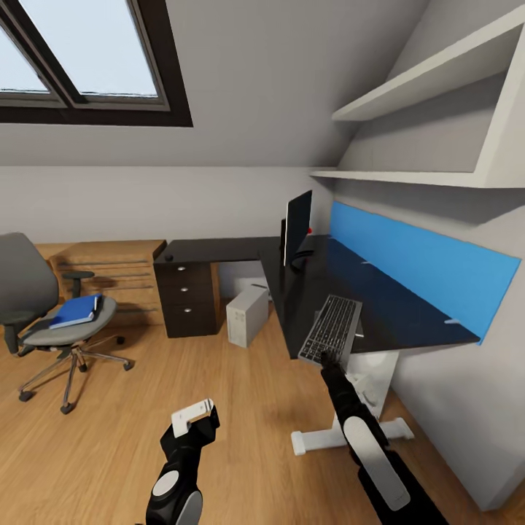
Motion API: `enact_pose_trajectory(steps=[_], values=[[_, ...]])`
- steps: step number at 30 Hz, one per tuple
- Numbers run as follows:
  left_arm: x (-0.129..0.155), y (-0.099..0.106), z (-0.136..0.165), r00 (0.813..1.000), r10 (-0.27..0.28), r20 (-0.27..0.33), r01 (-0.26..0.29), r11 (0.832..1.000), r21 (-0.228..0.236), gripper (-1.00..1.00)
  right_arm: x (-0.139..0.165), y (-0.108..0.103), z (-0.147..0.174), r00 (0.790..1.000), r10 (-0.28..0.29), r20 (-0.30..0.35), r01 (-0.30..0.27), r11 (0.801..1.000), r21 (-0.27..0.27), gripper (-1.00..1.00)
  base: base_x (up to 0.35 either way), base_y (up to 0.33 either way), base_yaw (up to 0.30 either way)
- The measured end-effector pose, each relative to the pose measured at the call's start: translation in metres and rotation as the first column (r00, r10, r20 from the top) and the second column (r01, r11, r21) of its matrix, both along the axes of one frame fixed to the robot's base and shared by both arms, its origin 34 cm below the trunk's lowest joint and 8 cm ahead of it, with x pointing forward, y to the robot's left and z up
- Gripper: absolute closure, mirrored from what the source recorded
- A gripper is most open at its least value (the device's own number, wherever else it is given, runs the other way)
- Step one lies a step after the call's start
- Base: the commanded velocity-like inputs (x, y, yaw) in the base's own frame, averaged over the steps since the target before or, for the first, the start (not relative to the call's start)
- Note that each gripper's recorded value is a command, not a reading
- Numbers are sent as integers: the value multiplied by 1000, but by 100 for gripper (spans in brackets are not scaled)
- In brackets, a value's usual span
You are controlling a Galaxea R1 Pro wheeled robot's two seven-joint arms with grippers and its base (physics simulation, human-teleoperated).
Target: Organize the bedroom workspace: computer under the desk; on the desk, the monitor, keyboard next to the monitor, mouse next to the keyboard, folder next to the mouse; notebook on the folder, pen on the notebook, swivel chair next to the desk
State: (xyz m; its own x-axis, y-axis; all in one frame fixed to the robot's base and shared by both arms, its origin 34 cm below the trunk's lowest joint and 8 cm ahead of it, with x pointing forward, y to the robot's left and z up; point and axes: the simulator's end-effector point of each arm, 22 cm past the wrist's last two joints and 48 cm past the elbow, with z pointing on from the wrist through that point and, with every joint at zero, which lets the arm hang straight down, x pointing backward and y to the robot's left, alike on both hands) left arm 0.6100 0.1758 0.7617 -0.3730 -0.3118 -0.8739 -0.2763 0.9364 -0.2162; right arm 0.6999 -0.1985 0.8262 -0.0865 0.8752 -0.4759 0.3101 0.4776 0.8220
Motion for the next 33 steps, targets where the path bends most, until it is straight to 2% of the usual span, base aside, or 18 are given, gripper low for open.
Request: enact_pose_trajectory(steps=[5, 10, 11, 12, 17, 33], values=[[-1, 0, -11, 1000, 0, -4, 0, 1000, 1, -100, -5, 9, -32, 999, 0, -52, 1, 1000, 10, -100, 0, 0, 0], [-3, 0, -20, 1000, -1, -6, 1, 1000, 1, -100, -7, 10, -46, 998, -1, -62, 1, 1000, 10, -100, 0, 0, 0], [-3, -1, -22, 1000, -1, -6, 1, 1000, 1, -100, -7, 9, -48, 998, -7, -59, 7, 1000, 11, -100, 0, 0, 0], [-3, -1, -24, 1000, -2, -6, 2, 1000, 1, -100, -6, 1, -46, 998, -44, -42, 44, 999, 16, -100, 0, 0, 0], [-5, -1, -36, 1000, -3, -11, 3, 1000, 2, -100, -7, -11, -49, 994, -108, -10, 109, 994, 26, -100, 0, 0, 0], [-10, -1, -70, 1000, -2, -17, 2, 1000, 6, -100, -11, -15, -79, 992, -123, -2, 123, 992, 27, -100, 0, 0, 0]])
